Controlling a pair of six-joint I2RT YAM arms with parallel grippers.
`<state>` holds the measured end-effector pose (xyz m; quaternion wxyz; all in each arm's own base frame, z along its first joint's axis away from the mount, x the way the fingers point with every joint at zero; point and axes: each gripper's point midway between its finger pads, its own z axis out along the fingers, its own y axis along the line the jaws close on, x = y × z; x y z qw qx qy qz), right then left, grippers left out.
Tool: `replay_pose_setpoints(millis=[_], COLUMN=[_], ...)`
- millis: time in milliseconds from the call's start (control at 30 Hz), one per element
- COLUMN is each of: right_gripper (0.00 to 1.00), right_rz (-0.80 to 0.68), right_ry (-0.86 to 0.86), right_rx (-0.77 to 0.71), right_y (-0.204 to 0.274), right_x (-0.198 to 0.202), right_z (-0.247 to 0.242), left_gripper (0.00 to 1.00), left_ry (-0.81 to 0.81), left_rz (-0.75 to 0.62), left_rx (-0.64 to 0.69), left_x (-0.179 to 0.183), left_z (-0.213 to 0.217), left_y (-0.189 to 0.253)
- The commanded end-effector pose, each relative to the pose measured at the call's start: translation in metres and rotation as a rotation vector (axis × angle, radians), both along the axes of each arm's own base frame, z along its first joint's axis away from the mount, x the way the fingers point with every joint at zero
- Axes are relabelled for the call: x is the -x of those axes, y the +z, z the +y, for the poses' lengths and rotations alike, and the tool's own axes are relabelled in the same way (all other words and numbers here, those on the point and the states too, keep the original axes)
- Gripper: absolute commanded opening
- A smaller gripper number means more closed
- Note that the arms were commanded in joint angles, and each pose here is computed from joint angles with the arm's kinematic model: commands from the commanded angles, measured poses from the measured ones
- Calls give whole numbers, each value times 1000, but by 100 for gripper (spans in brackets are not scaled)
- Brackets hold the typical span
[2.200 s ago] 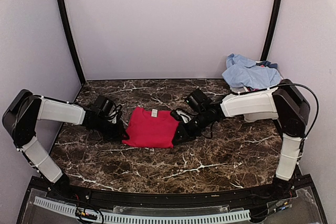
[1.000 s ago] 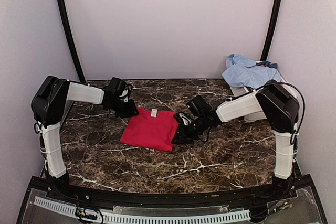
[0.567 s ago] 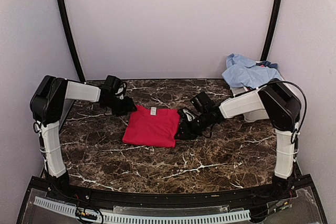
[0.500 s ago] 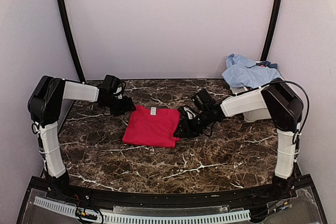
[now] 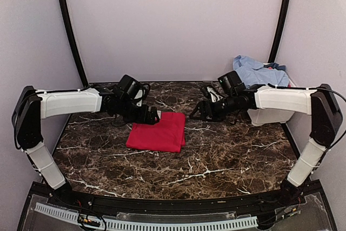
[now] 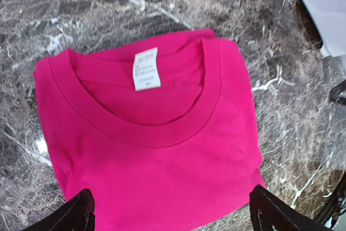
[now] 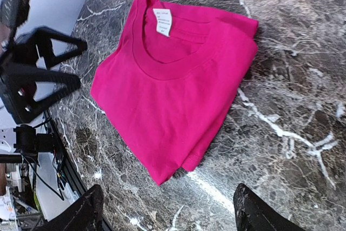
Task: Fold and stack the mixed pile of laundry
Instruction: Smooth out the square-folded T-shirt at the center of the board, then move the square folded T-shirt to the center of the board.
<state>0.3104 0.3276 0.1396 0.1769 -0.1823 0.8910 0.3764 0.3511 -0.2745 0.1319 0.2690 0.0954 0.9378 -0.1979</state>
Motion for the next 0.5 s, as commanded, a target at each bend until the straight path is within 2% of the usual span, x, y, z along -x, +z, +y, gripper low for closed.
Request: replay_pose_setpoints(millis=[0,167,300,467], right_gripper=[82,83,83,83], right_rz=[-8,-3,2,-13], right_ry=[-27,-36,-40,-42], right_rx=[41,46,37,23], right_y=[-4,-10,-12,-8], right_x=[2,4,8,10], right_z=[-24,-32,-36,-40], left_gripper=[99,99,99,99], left_ry=[2,26,76,132], left_rz=[89,180,225,287], left_rx=[-160,-240,-304,-294], left_x=[21,29,12,-22], left_z=[-5,-17,-6,34], left_y=[-43,-82,-106,-121])
